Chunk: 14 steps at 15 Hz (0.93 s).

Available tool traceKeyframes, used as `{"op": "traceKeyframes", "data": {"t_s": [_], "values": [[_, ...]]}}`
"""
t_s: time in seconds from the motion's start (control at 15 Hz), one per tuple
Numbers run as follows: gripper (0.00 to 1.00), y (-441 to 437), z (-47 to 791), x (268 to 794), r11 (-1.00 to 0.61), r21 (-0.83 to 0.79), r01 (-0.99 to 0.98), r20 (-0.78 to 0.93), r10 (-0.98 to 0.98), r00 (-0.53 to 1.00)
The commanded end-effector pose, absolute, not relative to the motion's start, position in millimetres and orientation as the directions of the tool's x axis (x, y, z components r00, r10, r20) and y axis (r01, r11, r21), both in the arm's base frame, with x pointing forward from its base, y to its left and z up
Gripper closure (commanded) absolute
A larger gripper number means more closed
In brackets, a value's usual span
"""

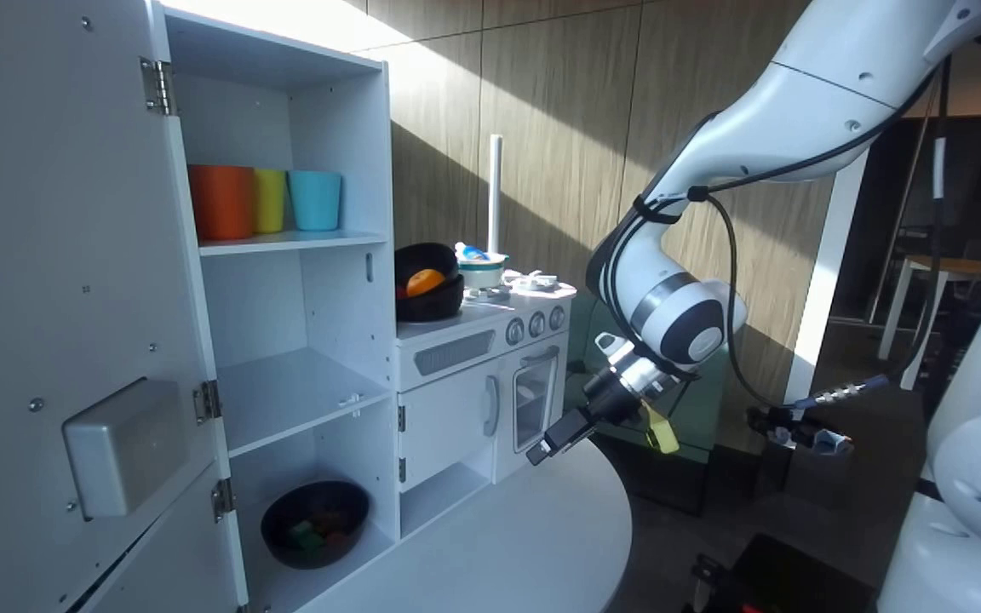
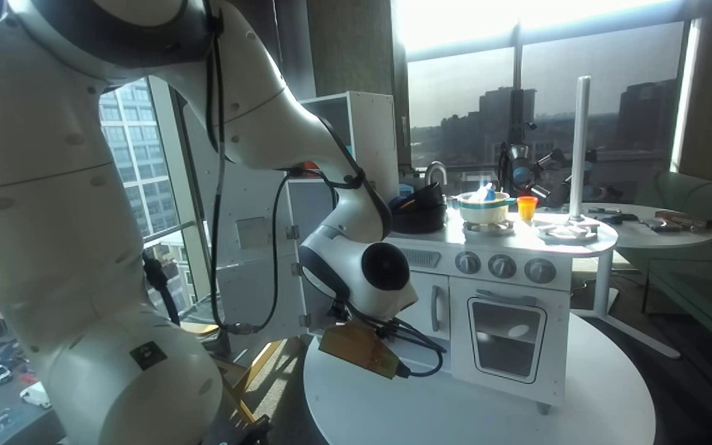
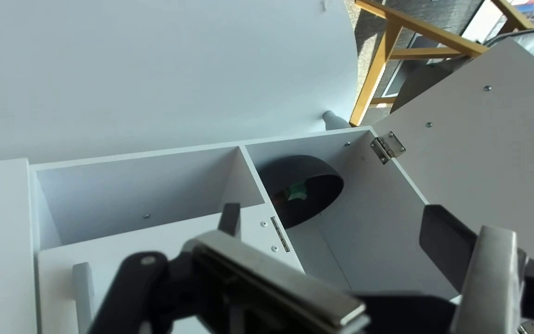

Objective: Open all the cupboard doors

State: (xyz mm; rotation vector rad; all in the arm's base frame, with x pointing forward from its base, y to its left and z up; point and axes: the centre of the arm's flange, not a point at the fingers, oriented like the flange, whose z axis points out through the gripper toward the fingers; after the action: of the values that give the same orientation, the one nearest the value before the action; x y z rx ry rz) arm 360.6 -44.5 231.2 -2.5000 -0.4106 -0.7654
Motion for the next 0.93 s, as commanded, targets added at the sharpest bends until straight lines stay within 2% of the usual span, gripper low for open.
{"op": "traceKeyframes", "data": {"t_s": [0.0, 0.33, 0.87], "values": [[0.00, -63, 242, 387, -0.855, -0.311, 0.416, 0.646, 0.131, 0.752], [0.00, -95, 258, 435, -0.848, -0.229, 0.477, 0.740, 0.167, 0.651], [0.00, -129, 231, 485, -0.816, -0.176, 0.551, 0.818, 0.190, 0.543]]}}
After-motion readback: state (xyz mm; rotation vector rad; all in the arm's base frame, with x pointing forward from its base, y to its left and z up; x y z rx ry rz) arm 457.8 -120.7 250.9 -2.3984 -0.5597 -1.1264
